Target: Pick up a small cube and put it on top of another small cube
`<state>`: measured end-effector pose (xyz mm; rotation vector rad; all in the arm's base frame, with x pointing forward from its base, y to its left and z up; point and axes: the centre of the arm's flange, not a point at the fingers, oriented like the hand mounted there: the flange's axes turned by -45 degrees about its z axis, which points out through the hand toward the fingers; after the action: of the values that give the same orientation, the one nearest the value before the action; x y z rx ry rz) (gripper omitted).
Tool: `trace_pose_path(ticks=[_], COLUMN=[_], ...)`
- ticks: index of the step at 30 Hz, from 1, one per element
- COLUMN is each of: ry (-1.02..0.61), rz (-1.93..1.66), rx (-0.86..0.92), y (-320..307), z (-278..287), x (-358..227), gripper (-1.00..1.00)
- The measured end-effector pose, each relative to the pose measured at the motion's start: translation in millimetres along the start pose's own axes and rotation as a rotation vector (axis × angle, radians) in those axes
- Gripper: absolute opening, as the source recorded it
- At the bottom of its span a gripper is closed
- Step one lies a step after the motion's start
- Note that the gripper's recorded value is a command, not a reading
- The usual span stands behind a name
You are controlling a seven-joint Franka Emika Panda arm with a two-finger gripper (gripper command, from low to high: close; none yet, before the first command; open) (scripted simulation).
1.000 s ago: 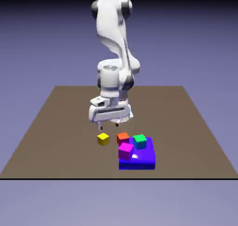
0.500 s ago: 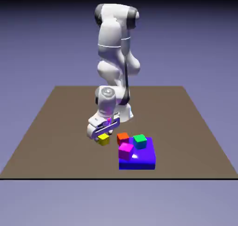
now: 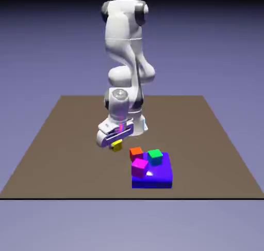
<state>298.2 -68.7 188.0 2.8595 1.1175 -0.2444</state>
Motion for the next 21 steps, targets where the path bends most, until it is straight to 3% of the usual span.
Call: trace_pose_path(ticks=[7,14,16,21], ry=[0.034,0.044,0.0,0.0], rz=[-0.339,-0.814,-0.911,-0.91], rx=[-0.091,-0.156,-0.155,-0.156], y=[25,-36,-70,-64], z=[-75,-164,-159,-105], x=[78,176,188,194], gripper=[-1.0,-1.0,-1.0,-1.0])
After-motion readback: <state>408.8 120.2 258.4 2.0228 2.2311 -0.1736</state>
